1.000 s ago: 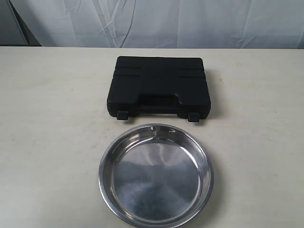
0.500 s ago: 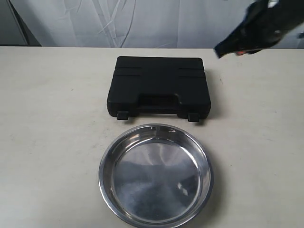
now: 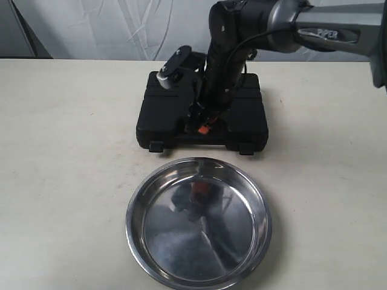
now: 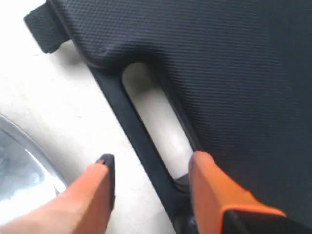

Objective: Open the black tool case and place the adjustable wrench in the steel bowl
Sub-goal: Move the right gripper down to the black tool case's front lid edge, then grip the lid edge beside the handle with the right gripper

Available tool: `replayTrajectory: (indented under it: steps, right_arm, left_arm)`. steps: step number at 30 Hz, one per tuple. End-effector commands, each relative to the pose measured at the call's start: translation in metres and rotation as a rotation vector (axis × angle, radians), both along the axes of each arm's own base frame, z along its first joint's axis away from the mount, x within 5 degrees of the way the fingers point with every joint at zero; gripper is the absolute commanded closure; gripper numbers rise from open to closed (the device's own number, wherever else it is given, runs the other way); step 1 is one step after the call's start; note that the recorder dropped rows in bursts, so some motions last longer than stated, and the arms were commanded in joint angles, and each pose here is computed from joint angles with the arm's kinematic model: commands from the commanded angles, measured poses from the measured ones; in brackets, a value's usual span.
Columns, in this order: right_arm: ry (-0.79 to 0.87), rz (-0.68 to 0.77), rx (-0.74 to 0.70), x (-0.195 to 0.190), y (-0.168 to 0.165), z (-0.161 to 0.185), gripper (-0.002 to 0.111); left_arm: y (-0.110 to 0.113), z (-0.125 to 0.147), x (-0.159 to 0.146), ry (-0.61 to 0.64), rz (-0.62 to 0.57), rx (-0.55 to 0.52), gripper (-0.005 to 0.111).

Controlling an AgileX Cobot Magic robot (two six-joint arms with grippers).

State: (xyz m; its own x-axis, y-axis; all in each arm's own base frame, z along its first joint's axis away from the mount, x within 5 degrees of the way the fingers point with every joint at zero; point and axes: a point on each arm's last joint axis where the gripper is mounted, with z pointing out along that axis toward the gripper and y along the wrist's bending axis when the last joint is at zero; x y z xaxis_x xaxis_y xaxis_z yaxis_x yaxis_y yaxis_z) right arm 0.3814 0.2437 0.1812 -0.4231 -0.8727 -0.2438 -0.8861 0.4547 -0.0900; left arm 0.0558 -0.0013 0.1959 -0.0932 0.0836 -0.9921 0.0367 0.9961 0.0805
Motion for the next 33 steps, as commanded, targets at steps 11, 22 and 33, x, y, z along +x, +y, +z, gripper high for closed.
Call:
replayTrajectory:
  steps: [11, 22, 33]
  right_arm:
    - [0.024, 0.076, -0.039, 0.003, 0.013, -0.046, 0.061]
    - [0.015, 0.075, -0.034, 0.004, 0.014, -0.045, 0.108]
    - [0.068, 0.039, 0.038, -0.004, 0.017, -0.026, 0.108]
  left_arm:
    - [0.000, 0.001, 0.000, -0.002, -0.005, -0.004, 0.106]
    - [0.000, 0.001, 0.000, -0.002, -0.005, -0.004, 0.106]
    - [0.000, 0.001, 0.000, -0.004, -0.005, -0.004, 0.106]
